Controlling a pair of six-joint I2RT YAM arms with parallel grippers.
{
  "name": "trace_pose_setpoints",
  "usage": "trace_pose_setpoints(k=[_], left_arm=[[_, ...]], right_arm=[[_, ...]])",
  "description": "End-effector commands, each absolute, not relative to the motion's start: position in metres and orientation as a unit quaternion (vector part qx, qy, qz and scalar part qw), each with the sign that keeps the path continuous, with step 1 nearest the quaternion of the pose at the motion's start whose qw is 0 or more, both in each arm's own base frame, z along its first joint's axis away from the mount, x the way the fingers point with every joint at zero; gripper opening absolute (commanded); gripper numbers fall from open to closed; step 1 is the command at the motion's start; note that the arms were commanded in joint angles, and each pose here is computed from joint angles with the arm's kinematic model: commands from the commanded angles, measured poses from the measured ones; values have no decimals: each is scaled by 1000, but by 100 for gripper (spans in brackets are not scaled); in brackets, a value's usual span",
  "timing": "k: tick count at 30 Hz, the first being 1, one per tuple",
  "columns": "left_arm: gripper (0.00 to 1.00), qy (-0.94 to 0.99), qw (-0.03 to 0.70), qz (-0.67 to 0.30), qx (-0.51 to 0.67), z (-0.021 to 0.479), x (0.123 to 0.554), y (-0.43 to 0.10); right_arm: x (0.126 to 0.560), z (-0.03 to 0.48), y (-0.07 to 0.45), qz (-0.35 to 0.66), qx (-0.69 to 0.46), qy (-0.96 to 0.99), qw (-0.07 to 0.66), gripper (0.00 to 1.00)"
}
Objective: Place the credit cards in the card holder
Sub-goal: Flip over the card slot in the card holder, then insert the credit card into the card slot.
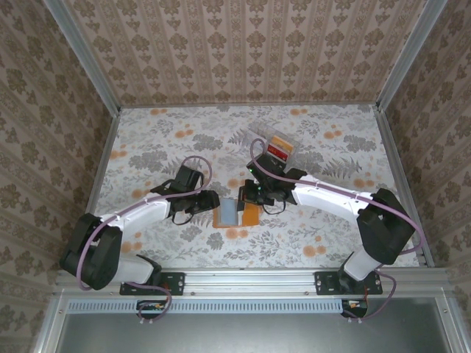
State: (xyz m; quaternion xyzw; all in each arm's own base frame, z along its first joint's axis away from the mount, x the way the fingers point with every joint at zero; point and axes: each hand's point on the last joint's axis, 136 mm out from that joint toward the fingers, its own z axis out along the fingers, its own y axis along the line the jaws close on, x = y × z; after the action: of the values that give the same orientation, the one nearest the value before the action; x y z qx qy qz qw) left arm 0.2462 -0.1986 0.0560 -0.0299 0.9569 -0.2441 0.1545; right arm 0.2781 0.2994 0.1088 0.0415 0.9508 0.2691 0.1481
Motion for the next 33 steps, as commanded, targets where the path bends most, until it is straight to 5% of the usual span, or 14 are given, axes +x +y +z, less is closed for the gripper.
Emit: trace_pose_setpoints(k=[1, 17, 27, 33], left_arm=[[50, 954, 153, -256, -14, 59, 243, -205], [51, 958, 125, -259, 12, 45, 243, -221], [31, 970, 85, -227, 7, 19, 235, -219], [30, 973, 82, -214, 7, 16, 234, -217]], right_arm=[[274, 102, 308, 288, 37, 948, 134, 0], [270, 66, 306, 311, 55, 944, 95, 0], [265, 53, 302, 361, 56, 928, 71, 0], [259, 40, 309, 376, 40, 925, 49, 0]])
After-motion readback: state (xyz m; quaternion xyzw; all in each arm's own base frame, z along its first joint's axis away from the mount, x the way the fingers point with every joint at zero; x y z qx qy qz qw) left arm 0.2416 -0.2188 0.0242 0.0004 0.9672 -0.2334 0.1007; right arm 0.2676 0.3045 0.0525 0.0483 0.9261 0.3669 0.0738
